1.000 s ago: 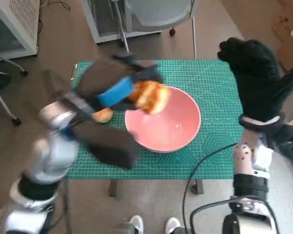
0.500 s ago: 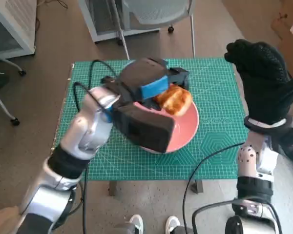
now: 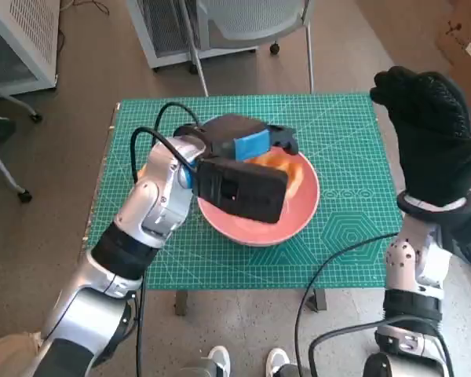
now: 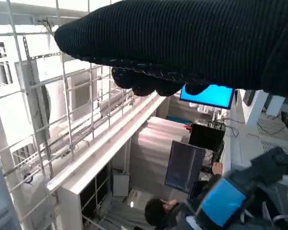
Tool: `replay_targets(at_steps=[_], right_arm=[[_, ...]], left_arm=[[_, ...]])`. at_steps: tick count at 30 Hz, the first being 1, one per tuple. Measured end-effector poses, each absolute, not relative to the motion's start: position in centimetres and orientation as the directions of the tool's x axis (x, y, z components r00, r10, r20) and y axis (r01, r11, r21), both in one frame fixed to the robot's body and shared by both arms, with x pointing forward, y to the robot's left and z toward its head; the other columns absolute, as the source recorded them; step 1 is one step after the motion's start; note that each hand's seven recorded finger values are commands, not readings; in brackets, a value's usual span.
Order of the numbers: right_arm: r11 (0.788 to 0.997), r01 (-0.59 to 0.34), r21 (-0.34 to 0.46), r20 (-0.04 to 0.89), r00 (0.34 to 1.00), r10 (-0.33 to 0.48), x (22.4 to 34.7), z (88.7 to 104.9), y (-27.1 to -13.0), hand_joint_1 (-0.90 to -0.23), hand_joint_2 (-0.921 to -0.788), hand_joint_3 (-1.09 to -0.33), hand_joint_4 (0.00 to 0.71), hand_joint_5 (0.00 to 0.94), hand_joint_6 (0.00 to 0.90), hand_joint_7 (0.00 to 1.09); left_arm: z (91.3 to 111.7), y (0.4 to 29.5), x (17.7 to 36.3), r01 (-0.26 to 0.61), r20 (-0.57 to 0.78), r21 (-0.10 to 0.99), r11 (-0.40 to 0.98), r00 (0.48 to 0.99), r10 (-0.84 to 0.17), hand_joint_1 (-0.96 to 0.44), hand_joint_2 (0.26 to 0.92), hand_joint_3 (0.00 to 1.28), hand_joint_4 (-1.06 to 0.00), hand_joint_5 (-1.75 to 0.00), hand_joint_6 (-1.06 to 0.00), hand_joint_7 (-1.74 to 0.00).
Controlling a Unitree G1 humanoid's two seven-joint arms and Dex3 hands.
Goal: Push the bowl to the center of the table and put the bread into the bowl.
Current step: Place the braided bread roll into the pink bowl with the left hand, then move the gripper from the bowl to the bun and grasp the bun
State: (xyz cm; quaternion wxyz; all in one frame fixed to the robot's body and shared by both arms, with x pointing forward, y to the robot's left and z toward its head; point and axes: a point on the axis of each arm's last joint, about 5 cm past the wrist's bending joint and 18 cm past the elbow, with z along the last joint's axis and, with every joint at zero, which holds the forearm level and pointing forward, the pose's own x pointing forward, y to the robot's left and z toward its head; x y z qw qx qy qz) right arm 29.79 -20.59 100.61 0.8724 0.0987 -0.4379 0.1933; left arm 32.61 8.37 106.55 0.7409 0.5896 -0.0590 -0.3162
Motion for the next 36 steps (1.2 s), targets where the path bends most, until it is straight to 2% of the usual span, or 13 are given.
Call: replay_targets(at_steps=[13,19,23,29,36], right_arm=[[0.906,-0.422,0.003,0.794,0.552,0.255,29.9,100.4,-20.3,-0.649,-0.921,-0.747,0.286,0.001,0.361,0.00],[0.905,-0.426,0.005,0.795,0.551,0.255,29.9,100.4,-20.1,-0.652,-0.921,-0.747,0.286,0.000,0.361,0.00],[0.904,-0.427,0.005,0.795,0.550,0.256,29.9,100.3,-20.0,-0.652,-0.921,-0.747,0.287,0.001,0.360,0.00],[0.905,-0.424,0.003,0.797,0.548,0.254,29.8,100.3,-20.1,-0.652,-0.921,-0.747,0.287,0.001,0.361,0.00],[0.908,-0.418,0.006,0.799,0.548,0.248,29.7,100.3,-20.3,-0.655,-0.921,-0.746,0.288,0.001,0.366,0.00]], left_arm=[[107.3,9.1,32.1,0.393,-0.261,0.912,0.115,0.775,-0.575,-0.42,0.776,0.00,0.00,0.00,-0.04,-0.16],[107.6,11.0,32.1,0.413,-0.215,0.892,0.185,0.747,-0.630,-0.48,0.781,0.01,0.00,0.00,-0.04,-0.16],[108.3,13.2,32.0,0.410,-0.165,0.881,0.237,0.735,-0.658,-0.47,0.776,0.00,0.00,0.00,-0.05,-0.14],[109.9,17.4,31.3,0.349,-0.104,0.887,0.303,0.790,-0.605,-0.37,0.759,0.00,0.00,0.00,-0.08,-0.10],[111.1,20.6,29.8,0.253,-0.084,0.910,0.328,0.888,-0.452,-0.27,0.734,0.00,0.00,0.00,-0.10,-0.07]])
